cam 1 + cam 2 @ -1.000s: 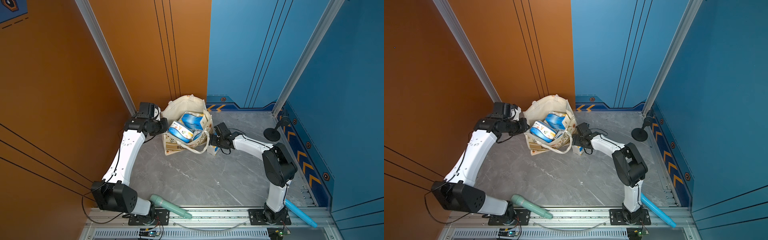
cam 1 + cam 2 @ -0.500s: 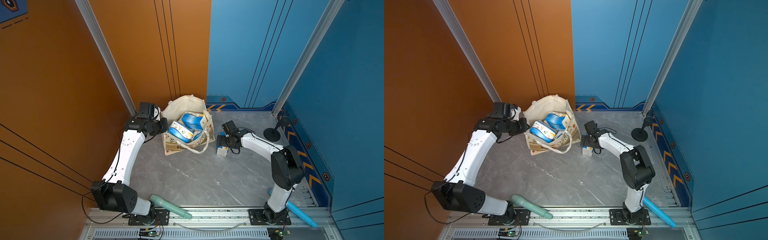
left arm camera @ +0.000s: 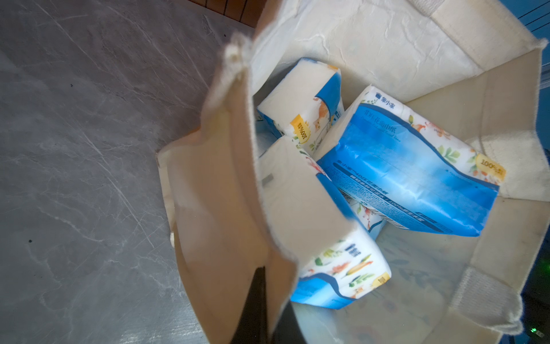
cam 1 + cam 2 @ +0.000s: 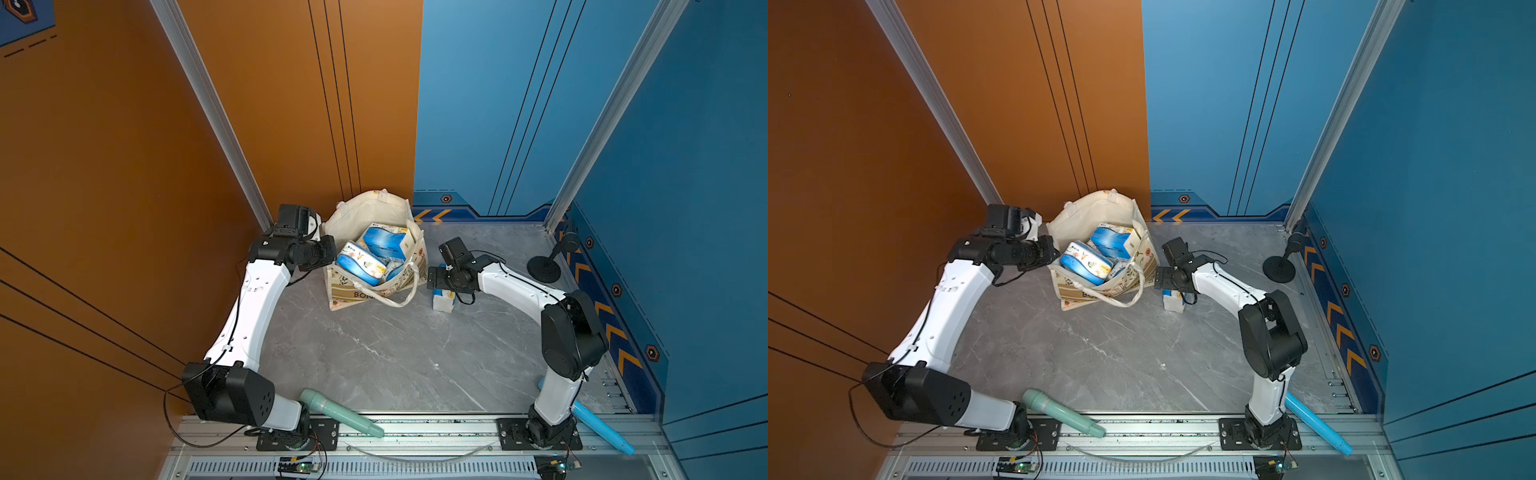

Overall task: Put tissues into the canvas bag
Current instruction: Pick up the pack of facial tissues from the center of the board, then place the pack of facial tissues in the canvas bag.

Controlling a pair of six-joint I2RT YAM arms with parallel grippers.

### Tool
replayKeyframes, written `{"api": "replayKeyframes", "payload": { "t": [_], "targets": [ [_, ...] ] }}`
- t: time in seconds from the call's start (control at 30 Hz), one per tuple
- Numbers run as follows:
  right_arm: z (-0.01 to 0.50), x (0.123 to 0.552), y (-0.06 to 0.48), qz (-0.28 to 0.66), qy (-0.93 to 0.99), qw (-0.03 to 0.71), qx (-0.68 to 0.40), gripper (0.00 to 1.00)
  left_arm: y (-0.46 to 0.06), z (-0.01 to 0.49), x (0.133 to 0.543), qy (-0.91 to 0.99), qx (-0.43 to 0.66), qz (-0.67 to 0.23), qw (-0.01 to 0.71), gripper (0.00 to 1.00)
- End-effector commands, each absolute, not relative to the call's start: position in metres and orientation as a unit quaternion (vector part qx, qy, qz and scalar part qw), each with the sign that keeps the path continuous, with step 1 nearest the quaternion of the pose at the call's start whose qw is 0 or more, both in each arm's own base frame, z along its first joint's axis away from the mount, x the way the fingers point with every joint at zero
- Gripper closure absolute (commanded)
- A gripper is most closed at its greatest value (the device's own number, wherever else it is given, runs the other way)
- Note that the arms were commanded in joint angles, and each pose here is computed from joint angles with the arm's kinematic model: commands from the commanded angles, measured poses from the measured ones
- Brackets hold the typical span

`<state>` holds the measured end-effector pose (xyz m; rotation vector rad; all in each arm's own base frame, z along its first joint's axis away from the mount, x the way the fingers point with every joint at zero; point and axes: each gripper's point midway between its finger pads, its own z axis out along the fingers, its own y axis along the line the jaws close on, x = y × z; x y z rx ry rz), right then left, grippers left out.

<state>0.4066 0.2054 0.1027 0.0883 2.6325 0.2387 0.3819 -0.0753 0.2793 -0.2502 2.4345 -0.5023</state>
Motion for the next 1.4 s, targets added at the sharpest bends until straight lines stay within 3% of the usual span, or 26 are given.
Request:
{"api": "replayKeyframes", "payload": {
  "t": [0.0, 0.3, 0.37, 0.47, 0.57, 0.67, 0.8, 1.03, 1.2, 1.37],
  "targets": [
    [0.091, 0.407, 0.192, 0.044, 0.971, 0.232, 0.036, 0.0, -0.075, 0.295, 0.385, 0.913, -0.086, -0.203, 0.343, 1.0],
    [0.064, 0.415, 0.192, 0.024, 0.978, 0.207, 0.034, 0.02, -0.08, 0.295, 0.387, 0.914, -0.08, -0.206, 0.342, 1.0],
    [0.065, 0.417, 0.192, 0.019, 0.977, 0.209, 0.031, 0.07, -0.08, 0.295, 0.387, 0.914, -0.081, -0.204, 0.342, 1.0],
    [0.069, 0.418, 0.185, 0.01, 0.976, 0.215, 0.034, 0.27, -0.079, 0.296, 0.386, 0.913, -0.081, -0.202, 0.344, 1.0],
    [0.076, 0.414, 0.178, 0.008, 0.975, 0.218, 0.037, 0.28, -0.079, 0.294, 0.386, 0.914, -0.081, -0.202, 0.342, 1.0],
    [0.096, 0.407, 0.171, 0.012, 0.971, 0.236, 0.034, 0.38, -0.079, 0.293, 0.386, 0.915, -0.082, -0.202, 0.34, 1.0],
    [0.149, 0.399, 0.166, 0.041, 0.958, 0.281, 0.028, 0.53, -0.08, 0.293, 0.387, 0.915, -0.079, -0.202, 0.34, 1.0],
    [0.322, 0.383, 0.184, 0.103, 0.887, 0.45, -0.031, 0.54, -0.079, 0.294, 0.388, 0.915, -0.081, -0.199, 0.342, 1.0],
    [0.422, 0.367, 0.25, 0.204, 0.82, 0.521, -0.12, 0.53, -0.082, 0.295, 0.391, 0.914, -0.082, -0.2, 0.342, 1.0],
    [0.451, 0.374, 0.329, 0.312, 0.776, 0.516, -0.182, 0.52, -0.086, 0.3, 0.396, 0.913, -0.078, -0.202, 0.347, 1.0]
  ]
}}
